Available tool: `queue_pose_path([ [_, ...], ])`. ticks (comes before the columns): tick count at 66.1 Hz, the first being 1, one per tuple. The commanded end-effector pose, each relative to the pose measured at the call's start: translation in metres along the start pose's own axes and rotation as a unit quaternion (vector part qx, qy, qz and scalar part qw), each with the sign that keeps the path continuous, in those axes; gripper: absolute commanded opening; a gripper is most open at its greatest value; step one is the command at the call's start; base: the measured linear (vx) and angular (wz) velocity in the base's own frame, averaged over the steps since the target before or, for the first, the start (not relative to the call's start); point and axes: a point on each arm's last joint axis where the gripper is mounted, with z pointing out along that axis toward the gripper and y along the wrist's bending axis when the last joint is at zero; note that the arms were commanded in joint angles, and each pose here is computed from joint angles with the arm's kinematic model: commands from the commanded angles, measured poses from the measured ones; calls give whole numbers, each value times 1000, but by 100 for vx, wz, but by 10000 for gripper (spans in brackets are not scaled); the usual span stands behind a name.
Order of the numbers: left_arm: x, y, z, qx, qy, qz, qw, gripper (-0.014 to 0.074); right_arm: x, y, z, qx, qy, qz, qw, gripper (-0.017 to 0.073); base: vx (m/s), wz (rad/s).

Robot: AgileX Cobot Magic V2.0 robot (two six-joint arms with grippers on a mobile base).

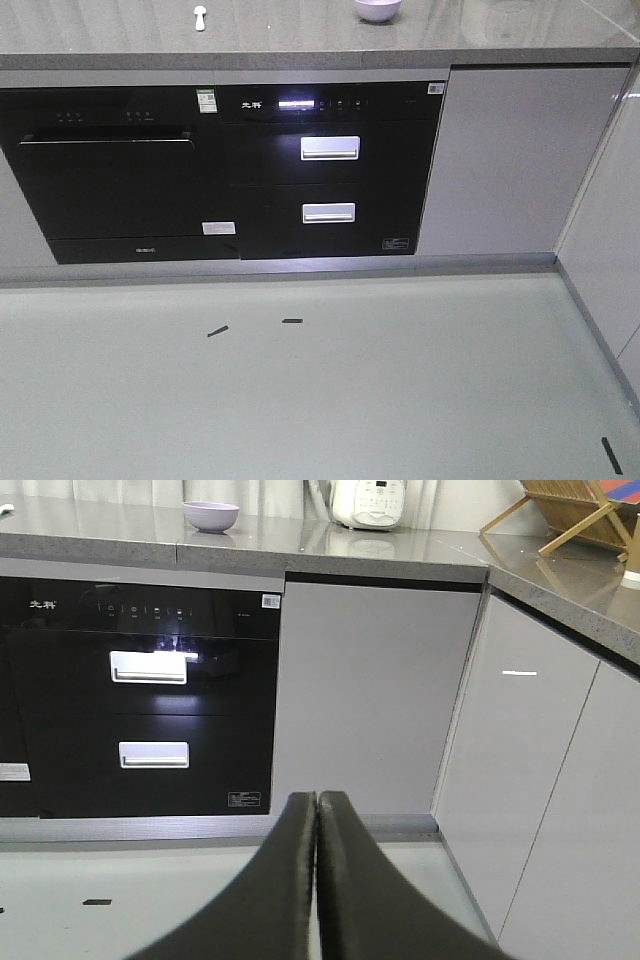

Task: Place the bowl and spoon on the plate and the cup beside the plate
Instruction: 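Drive the base forward toward the grey countertop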

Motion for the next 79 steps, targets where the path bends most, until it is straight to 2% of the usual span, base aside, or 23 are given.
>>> queue_pose_path([
  [1,3,-1,0,6,-28,-4,1000,-6,-2,0,0,3,-35,-5,999,-6,9,-2],
  [79,3,-1,0,6,-28,-4,1000,-6,-2,0,0,4,-36,-5,999,-6,7,-1],
])
